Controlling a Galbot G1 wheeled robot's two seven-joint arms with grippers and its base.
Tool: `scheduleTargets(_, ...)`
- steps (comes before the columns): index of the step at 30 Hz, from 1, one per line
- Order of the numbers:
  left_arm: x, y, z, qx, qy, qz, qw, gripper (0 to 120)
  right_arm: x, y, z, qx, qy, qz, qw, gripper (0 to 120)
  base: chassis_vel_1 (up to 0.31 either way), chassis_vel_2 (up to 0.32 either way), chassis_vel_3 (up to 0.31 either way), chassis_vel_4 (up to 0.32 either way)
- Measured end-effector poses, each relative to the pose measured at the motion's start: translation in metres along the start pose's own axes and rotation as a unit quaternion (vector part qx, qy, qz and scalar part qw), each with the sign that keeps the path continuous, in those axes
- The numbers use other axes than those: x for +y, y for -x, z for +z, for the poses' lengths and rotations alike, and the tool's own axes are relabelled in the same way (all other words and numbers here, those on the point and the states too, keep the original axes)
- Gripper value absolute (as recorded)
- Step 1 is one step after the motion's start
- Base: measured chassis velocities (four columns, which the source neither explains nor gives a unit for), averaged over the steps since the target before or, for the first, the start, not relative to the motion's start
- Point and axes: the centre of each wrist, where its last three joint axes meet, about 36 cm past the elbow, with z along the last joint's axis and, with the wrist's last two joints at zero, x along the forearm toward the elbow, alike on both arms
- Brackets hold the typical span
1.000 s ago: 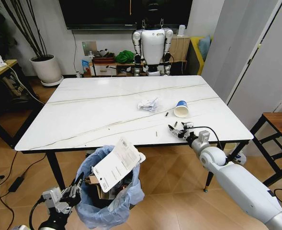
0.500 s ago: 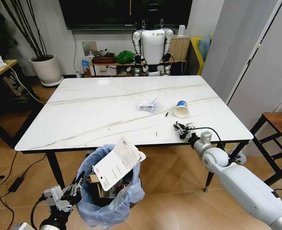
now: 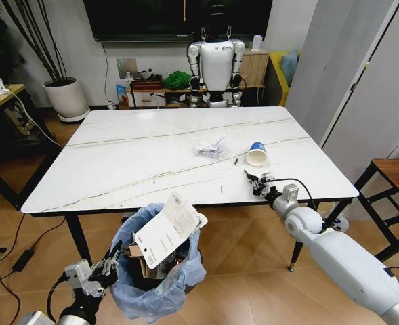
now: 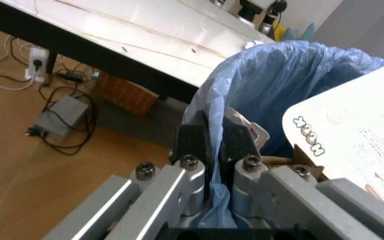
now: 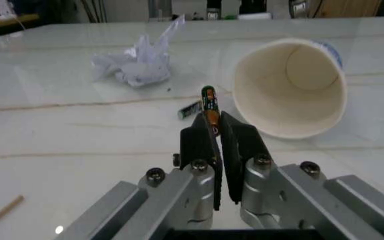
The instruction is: Pick up the trash bin and place the trash from the table into it.
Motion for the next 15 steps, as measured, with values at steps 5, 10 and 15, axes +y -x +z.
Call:
scheduleTargets(5,-0.001,0.003,0.000,0.004,0.001,0.011,0.9999,0,-0.009,-0.029,-0.054,-0.052,-0.012,-0.018,0.998,0,0.000,0.000,0.000,0.000)
scheduleTargets(10,-0.002,0.008,0.002,0.007,-0.002,0.018,0.9998,0,-0.004,-0.066,-0.108,-0.105,-0.035,-0.056,0.992,0,0.000,0.000,0.000,0.000)
scheduleTargets(15,-0.005,0.012,0.005,0.011,-0.006,0.027,0.9996,0,0.021,-0.114,-0.154,-0.143,-0.064,-0.113,0.981,0,0.000,0.000,0.000,0.000)
